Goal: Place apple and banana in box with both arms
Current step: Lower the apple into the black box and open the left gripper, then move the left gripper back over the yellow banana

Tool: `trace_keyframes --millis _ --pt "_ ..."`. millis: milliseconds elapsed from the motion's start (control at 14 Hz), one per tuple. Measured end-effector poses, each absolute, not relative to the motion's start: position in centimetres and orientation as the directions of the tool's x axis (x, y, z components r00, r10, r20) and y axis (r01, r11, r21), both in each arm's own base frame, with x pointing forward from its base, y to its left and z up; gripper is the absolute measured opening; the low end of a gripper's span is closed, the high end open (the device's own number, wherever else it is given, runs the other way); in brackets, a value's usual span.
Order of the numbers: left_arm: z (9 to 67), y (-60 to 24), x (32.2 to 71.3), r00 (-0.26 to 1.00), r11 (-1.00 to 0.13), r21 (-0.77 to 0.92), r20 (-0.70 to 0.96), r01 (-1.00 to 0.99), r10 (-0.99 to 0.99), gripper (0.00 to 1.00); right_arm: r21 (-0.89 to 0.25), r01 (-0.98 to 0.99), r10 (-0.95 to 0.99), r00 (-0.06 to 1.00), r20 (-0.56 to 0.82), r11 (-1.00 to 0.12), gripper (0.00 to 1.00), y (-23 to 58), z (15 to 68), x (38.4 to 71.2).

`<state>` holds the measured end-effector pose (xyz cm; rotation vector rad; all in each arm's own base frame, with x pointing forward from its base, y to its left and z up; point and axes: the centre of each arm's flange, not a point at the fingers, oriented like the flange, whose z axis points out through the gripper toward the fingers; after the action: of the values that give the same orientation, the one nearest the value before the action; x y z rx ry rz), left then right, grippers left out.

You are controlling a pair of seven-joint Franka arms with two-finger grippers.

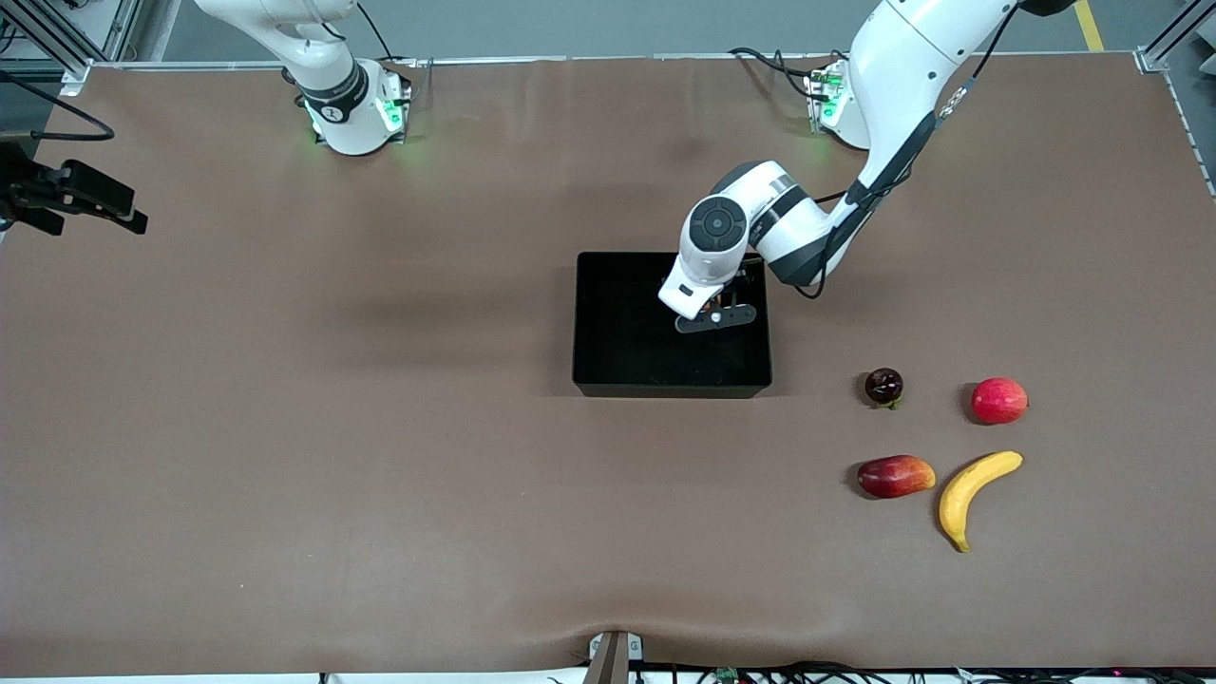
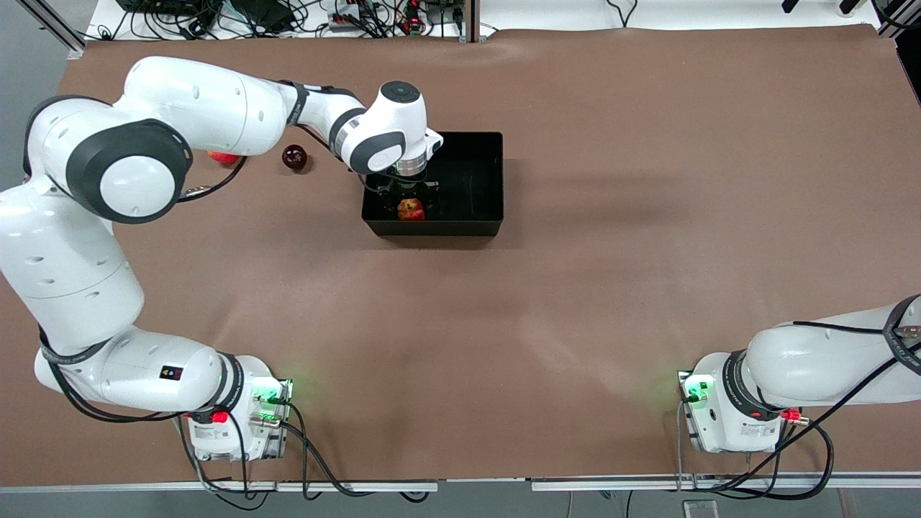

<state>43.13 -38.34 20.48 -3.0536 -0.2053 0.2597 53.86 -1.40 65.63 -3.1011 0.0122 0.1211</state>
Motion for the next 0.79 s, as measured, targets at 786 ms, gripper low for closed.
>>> trace_keyframes --millis 786 --pt "33.9 -35.4 53.4 0.983 -0.982 -0.08 -0.048 0.172 0.176 1.0 -0.036 0.017 0.019 0.997 -0.078 -0.999 1.0 -1.6 65.6 53.9"
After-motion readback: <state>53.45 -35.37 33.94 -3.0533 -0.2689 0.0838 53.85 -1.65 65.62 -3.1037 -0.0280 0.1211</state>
